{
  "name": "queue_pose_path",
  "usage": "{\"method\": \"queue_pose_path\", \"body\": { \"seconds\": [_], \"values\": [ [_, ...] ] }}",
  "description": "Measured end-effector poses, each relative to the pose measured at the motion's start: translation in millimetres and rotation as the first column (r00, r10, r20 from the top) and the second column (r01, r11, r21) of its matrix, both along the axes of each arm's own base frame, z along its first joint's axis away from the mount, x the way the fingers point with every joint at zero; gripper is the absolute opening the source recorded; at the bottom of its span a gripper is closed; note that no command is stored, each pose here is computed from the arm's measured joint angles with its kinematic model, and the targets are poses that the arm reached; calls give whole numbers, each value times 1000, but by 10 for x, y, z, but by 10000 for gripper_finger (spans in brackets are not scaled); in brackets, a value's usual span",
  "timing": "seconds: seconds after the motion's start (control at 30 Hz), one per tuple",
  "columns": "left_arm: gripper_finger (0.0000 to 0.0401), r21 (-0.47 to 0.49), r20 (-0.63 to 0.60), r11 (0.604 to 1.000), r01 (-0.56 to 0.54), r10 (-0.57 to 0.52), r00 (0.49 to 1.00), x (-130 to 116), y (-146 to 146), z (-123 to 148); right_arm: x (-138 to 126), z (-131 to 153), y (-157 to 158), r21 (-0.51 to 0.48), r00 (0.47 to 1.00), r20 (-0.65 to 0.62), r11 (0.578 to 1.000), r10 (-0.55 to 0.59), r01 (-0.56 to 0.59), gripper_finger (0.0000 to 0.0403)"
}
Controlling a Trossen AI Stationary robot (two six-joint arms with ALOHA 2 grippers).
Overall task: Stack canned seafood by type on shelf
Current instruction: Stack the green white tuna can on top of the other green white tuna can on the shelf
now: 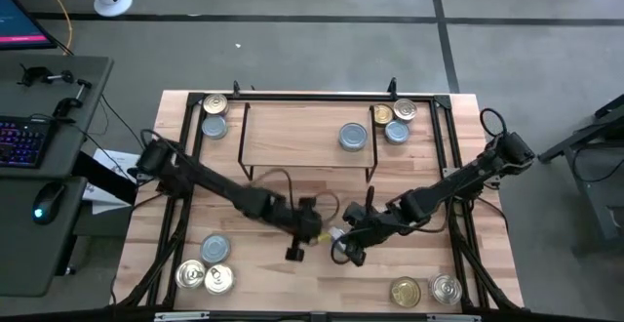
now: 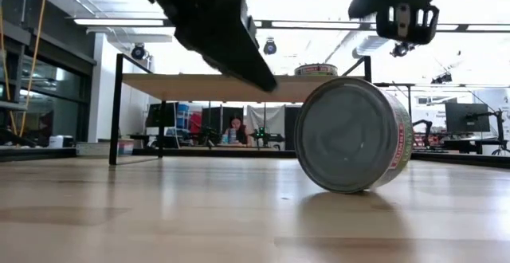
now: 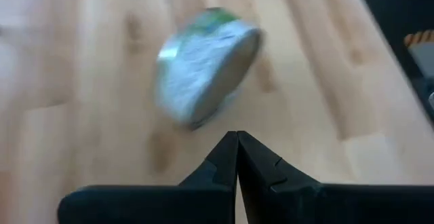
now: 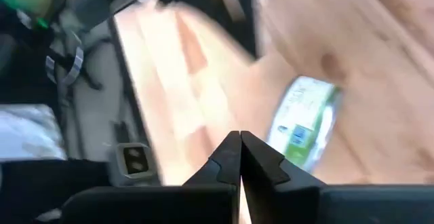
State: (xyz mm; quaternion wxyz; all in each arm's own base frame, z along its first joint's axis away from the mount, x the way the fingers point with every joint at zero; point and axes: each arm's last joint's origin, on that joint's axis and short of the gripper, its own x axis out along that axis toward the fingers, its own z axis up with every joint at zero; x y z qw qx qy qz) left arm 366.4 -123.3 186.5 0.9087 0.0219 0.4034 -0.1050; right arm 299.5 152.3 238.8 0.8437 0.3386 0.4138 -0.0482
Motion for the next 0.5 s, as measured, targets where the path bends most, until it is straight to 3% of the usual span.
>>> {"method": "queue_pose_path", "body": {
  "seconds": [0.27,0.37,0.5],
  "values": [
    [0,83,24,992,-91,90,996,-306,372,550,267,114,52,251,977,205,968,-57,4,19],
    [0,70,38,985,-157,154,987,-468,465,601,312,201,26,260,973,226,966,-51,-10,51],
    [0,15,33,975,-219,219,975,-717,522,578,283,445,137,203,980,182,973,76,-113,97]
  ]
}}
